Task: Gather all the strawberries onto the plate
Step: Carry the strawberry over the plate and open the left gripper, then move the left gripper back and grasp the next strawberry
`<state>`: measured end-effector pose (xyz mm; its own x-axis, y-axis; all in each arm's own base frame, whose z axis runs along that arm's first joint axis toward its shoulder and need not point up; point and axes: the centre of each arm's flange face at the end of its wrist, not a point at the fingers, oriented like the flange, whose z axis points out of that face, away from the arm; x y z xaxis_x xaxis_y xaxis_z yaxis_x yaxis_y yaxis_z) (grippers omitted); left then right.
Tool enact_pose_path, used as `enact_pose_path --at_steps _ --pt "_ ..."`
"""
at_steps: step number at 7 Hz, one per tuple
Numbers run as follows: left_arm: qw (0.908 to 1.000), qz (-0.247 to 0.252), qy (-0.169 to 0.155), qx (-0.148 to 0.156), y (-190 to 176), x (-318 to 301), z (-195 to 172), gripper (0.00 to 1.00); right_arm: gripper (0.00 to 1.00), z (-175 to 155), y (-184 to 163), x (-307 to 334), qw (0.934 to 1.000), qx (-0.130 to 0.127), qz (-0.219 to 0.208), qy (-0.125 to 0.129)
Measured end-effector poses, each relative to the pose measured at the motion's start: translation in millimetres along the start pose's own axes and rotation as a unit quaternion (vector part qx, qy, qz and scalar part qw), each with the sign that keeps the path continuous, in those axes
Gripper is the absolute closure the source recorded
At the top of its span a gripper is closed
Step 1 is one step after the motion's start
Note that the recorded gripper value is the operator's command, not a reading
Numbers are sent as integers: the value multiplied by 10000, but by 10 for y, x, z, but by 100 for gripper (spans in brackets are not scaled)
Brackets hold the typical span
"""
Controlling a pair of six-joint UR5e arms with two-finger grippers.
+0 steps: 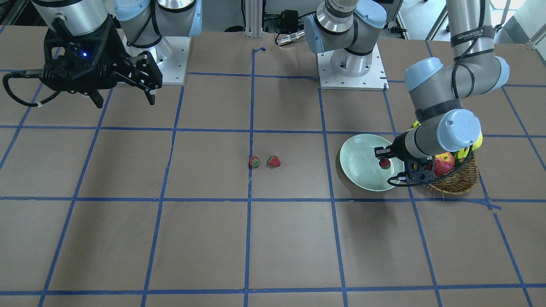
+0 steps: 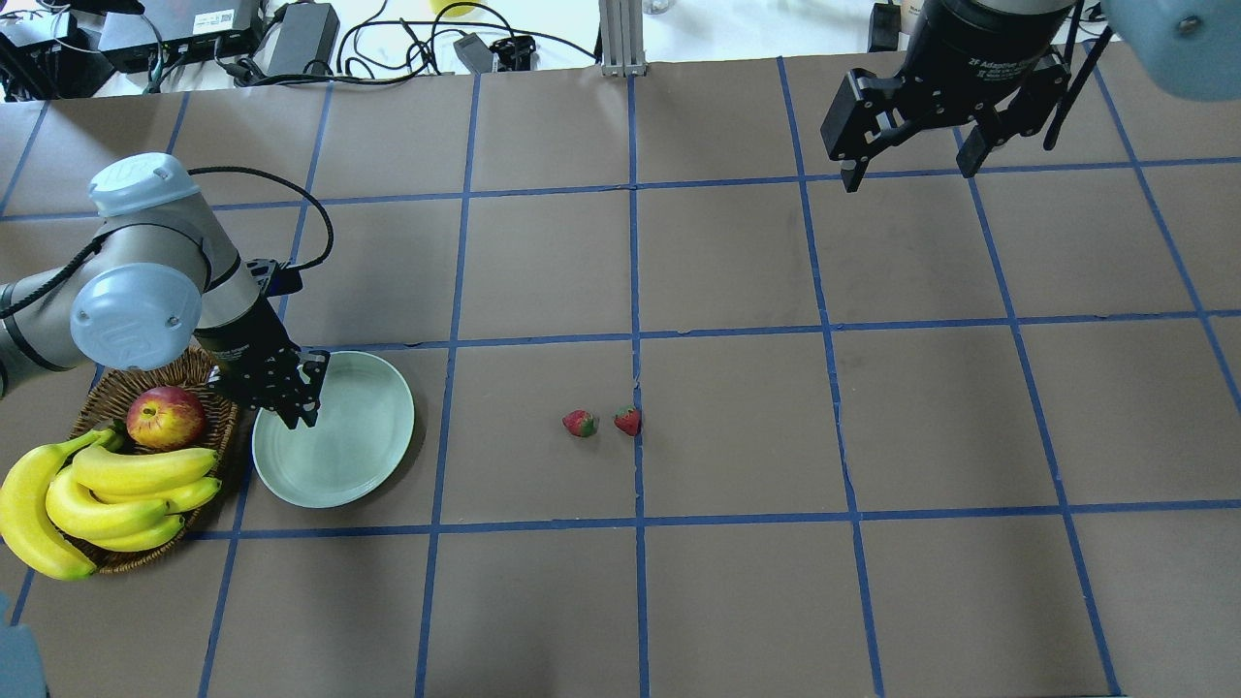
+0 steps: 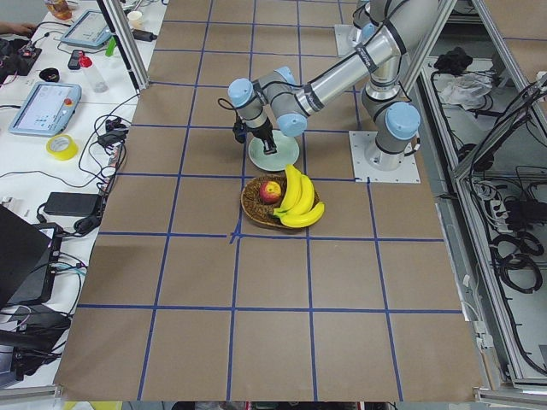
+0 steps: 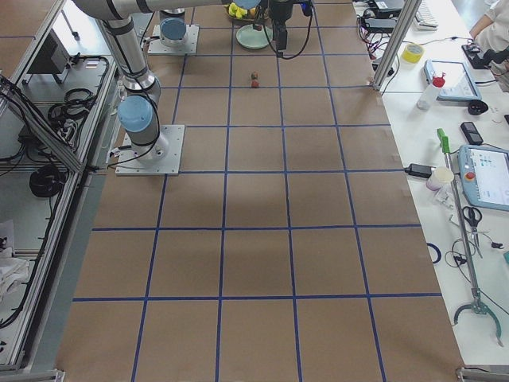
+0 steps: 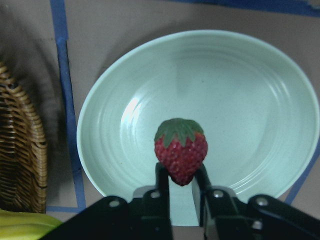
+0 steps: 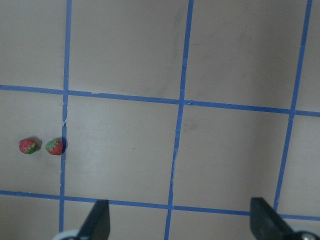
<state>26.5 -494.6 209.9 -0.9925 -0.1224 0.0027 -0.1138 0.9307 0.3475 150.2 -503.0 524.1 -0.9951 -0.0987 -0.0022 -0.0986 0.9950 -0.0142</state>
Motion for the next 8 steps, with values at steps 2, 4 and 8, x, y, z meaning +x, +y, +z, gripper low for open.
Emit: enact_pose_path --at_steps 2,4,8 --pt "9999 -7 -31 110 1 -7 -84 0 0 22 3 -2 10000 -23 -2 -9" --pt "9993 6 -69 379 -34 53 -348 0 0 29 4 1 10000 -28 2 -12" --pt "9957 297 48 876 14 1274 -729 0 0 34 4 1 10000 -34 2 -18"
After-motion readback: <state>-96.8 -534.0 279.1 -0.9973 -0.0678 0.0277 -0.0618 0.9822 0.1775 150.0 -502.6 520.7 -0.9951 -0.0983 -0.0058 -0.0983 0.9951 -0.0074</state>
